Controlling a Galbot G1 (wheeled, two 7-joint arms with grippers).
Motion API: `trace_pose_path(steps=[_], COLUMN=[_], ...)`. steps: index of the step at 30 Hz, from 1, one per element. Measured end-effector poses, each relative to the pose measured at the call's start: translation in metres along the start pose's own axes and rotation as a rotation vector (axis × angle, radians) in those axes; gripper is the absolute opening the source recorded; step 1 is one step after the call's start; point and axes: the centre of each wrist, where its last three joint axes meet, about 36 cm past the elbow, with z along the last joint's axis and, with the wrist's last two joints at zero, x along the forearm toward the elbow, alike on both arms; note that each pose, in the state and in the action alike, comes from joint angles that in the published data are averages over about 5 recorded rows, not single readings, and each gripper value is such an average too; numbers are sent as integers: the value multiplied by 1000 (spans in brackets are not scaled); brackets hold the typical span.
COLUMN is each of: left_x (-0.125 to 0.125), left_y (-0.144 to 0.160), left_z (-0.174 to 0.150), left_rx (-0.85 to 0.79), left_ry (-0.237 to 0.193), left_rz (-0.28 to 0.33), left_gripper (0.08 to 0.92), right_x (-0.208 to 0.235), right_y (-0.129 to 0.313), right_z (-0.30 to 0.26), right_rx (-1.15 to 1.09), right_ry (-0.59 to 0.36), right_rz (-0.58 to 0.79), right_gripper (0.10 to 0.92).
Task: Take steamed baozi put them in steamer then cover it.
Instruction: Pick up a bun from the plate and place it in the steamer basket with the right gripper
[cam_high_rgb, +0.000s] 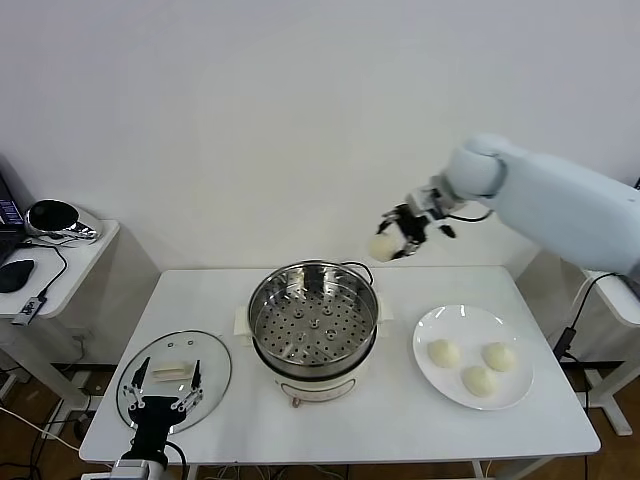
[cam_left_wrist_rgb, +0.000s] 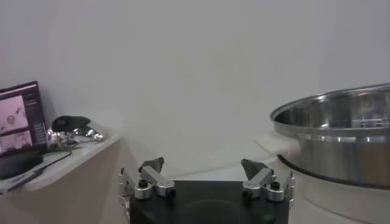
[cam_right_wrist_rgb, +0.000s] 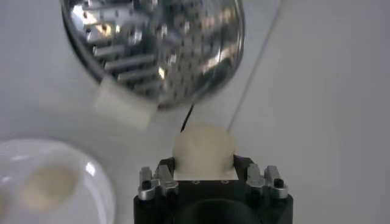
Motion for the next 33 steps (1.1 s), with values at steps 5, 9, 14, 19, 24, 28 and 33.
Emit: trace_pose_path(steps=[5,9,14,19,24,28,33], left_x=[2,3,2,1,0,-1,-1], left_y=[2,4,5,6,6,7,7], left_z=[1,1,0,2,3,4,4], left_rx=[0,0,0,2,2,3,4], left_ry=[5,7,4,5,5,5,5], left_rz=[-15,-22,-30,-33,-34,-37,-40], left_gripper=[823,823,823,823,823,823,823], right_x=[-33,-59,-85,-105,-121,-130,-136], right_y=[-25,-37,-43,-47,-50,-51,-54], right_z=[-27,-44,-57,-67,-74,-77,-80], right_rx=[143,254,376,484,565,612,655], right_ry=[-35,-45,-39,-28,-16,-6,4], right_rz=[-41,-74,-107,-130,-149,-164,-177], right_gripper=[611,611,614,619,619,619,626])
